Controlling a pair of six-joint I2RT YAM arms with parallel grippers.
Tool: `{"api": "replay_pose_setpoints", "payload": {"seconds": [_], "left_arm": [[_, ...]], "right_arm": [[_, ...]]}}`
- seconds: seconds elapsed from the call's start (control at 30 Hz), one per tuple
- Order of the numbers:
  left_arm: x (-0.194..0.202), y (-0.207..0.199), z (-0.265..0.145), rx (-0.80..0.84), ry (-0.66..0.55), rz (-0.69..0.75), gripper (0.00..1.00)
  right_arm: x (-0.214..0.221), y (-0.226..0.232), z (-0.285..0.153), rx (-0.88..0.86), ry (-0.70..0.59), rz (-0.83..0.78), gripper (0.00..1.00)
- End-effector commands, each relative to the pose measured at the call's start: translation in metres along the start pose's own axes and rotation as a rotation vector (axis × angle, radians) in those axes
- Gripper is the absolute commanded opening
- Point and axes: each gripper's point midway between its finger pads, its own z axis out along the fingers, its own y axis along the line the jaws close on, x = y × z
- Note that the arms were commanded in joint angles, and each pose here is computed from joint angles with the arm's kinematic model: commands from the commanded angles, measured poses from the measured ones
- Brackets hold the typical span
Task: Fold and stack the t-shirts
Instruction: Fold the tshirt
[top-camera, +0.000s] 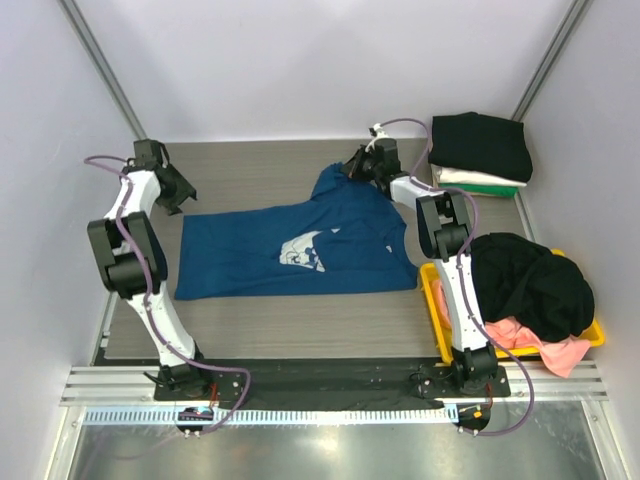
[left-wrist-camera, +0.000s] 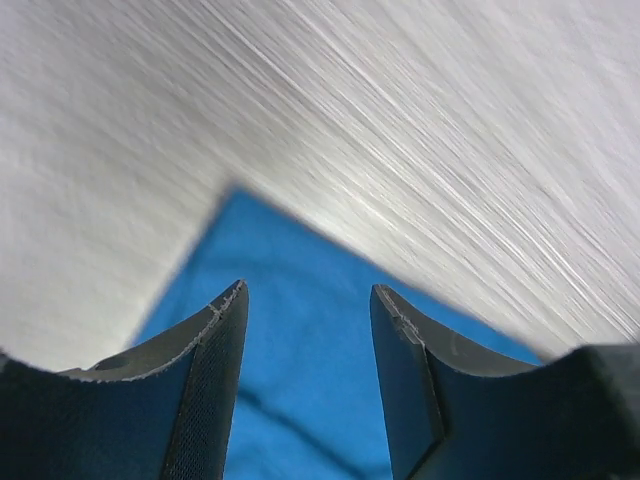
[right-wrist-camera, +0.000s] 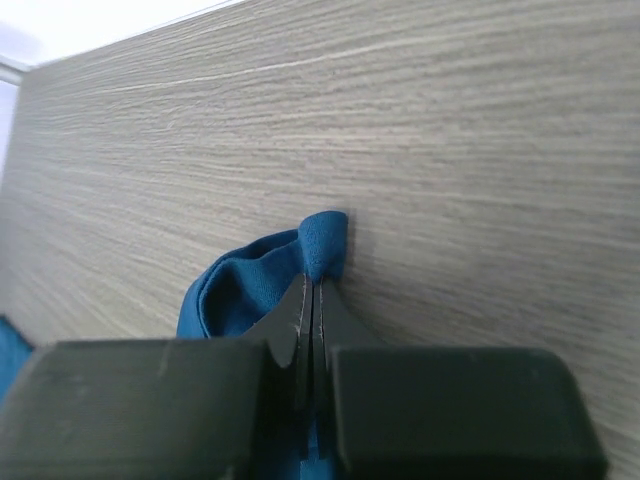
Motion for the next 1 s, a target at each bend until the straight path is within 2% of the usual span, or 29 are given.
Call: {"api": "replay_pose_setpoints", "payload": {"seconds": [0.0, 0.17, 0.3, 0.63, 0.83, 0.93, 0.97], "left_arm": [[-0.019, 0.011, 0.018, -0.047, 0.001, 0.014, 0.53], [-0.023, 0.014, 0.050, -0.072, 0.028, 0.024, 0.52], [-0.021, 0.029, 0.055, -0.142, 0.025, 0.031, 0.51], [0.000, 0.030, 0.070, -0.117, 0.084, 0.016, 0.46], [0.008, 0.017, 0.073, -0.054, 0.111, 0.028, 0.32], [0.007, 0.013, 0.073, -0.033, 0.112, 0.034, 0.11], [0.006, 0.011, 0.073, -0.027, 0.111, 0.037, 0.07]], "right_arm": [[-0.006, 0.012, -0.013, -0.053, 0.003, 0.044, 0.01], [-0.003, 0.014, -0.014, -0.092, 0.017, 0.087, 0.01], [-0.002, 0.017, -0.013, -0.109, 0.017, 0.099, 0.01], [0.003, 0.008, -0.012, -0.099, 0.032, 0.124, 0.01], [0.007, 0.007, -0.011, -0.102, 0.045, 0.129, 0.01], [0.007, 0.007, -0.012, -0.103, 0.048, 0.130, 0.01], [0.007, 0.008, -0.012, -0.106, 0.046, 0.130, 0.01]]}}
